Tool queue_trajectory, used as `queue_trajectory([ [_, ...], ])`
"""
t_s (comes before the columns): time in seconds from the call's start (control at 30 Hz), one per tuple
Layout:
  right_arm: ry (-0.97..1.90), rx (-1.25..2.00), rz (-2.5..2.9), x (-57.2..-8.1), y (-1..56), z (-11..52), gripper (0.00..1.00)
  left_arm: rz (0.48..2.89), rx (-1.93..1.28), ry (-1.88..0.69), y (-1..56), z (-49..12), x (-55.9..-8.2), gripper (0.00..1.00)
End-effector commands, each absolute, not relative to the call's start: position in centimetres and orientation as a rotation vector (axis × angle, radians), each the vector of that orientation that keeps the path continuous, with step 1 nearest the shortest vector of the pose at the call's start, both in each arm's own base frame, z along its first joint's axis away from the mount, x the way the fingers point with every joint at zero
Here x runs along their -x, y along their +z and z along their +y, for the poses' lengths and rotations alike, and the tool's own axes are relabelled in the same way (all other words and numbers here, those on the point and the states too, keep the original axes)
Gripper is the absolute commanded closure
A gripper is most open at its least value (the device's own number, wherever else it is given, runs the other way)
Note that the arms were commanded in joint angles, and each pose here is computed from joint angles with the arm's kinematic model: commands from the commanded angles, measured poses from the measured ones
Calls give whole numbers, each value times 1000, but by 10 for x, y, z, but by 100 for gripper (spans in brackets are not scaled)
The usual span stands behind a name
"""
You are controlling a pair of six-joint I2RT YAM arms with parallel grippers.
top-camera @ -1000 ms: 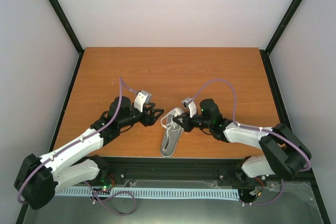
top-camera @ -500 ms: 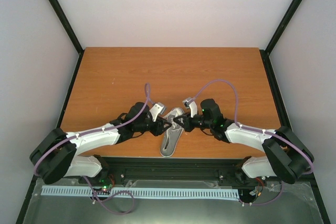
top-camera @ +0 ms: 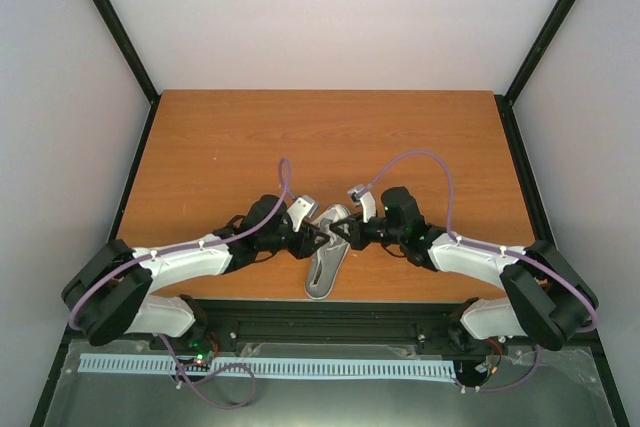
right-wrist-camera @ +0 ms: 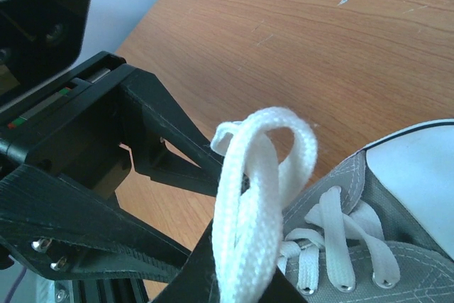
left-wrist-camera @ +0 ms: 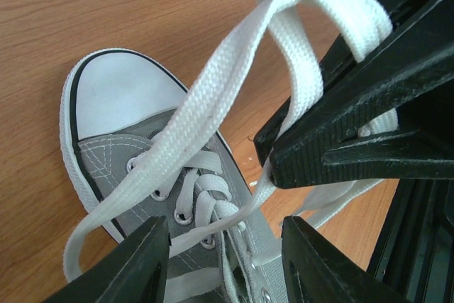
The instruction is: Tie the shoes
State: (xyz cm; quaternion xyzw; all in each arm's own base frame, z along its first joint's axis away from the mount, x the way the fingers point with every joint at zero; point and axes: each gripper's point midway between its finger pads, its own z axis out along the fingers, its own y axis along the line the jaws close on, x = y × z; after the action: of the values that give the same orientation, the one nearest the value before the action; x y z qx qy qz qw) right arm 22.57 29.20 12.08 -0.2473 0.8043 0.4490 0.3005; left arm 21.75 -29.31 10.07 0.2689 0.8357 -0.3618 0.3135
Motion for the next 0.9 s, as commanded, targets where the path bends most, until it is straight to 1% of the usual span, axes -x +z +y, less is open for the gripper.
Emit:
queue_trajectory([
  [0.0,1199,634,2117,-232,131,295,97,2121,-744,-951,118,-304,-226,53],
  [0.47,1216,648,2112,-230,134,296,97,2116,-716,-902,116,-310,-242,53],
  [0.67,1210,642,2123,-232,132,296,97,2123,-729,-922,113,-316,-241,47],
  [0.77,1205,639,2130,-232,130,296,97,2121,-737,-937,113,-319,-240,47],
  [0.87,1204,641,2133,-232,130,296,97,2116,-734,-946,114,-321,-241,50],
])
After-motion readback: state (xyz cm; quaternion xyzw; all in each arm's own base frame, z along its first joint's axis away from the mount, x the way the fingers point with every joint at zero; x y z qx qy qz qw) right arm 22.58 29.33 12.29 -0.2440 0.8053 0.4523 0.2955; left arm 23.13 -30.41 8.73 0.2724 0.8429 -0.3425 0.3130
